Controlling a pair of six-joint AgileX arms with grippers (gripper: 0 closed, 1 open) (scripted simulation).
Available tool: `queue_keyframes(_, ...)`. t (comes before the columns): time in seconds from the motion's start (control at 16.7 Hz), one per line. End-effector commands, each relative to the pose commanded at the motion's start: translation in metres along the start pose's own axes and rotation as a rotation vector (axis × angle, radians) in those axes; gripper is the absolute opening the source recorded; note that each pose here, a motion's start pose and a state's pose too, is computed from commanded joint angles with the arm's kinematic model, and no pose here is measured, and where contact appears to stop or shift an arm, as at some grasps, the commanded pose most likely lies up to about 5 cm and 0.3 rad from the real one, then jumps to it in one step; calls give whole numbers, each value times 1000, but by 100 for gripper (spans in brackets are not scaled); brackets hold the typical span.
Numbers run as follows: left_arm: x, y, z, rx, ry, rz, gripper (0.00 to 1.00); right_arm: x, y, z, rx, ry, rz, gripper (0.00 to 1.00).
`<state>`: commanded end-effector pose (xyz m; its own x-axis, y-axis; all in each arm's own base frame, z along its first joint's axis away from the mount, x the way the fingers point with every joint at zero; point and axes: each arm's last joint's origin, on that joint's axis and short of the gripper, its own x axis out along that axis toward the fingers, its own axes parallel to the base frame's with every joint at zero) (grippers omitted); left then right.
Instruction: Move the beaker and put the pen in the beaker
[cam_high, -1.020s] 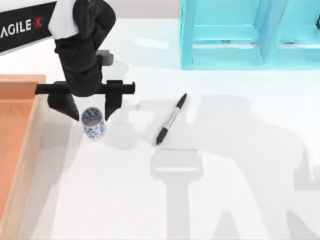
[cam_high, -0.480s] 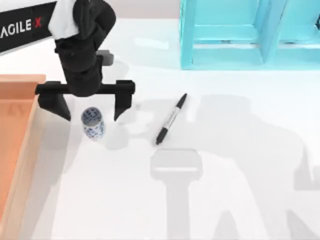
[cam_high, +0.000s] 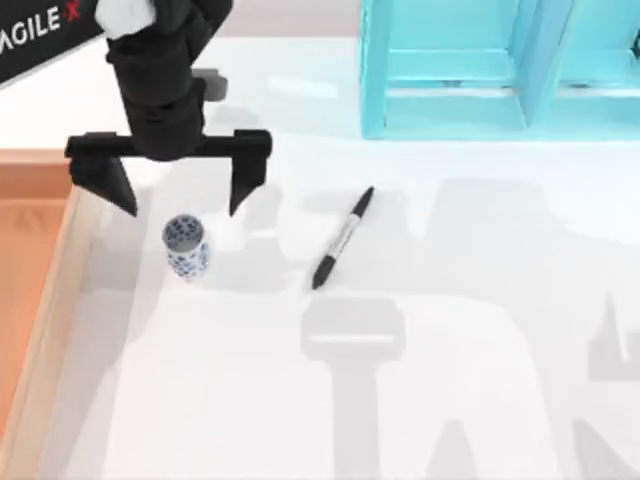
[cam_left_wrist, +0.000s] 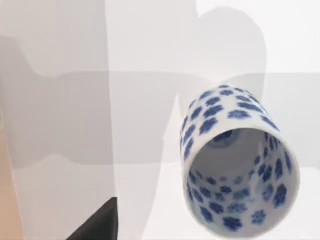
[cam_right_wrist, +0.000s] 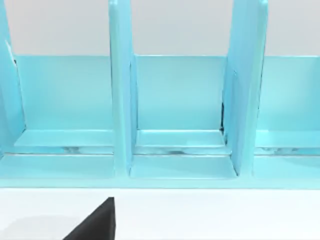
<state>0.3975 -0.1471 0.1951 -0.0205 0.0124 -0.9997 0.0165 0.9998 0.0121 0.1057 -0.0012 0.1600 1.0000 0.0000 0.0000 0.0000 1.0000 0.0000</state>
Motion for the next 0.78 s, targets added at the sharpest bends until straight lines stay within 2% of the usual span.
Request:
queue_keyframes(0.24, -52, -2, 3, 3, -2, 0, 100, 0, 0, 0, 0, 0, 0, 100)
queue_keyframes(0.48, -102, 2, -6, 3, -10, -3, 100, 0, 0, 0, 0, 0, 0, 100)
queue_keyframes(0.78, -119, 5, -12, 3, -16, -5, 100, 0, 0, 0, 0, 0, 0, 100)
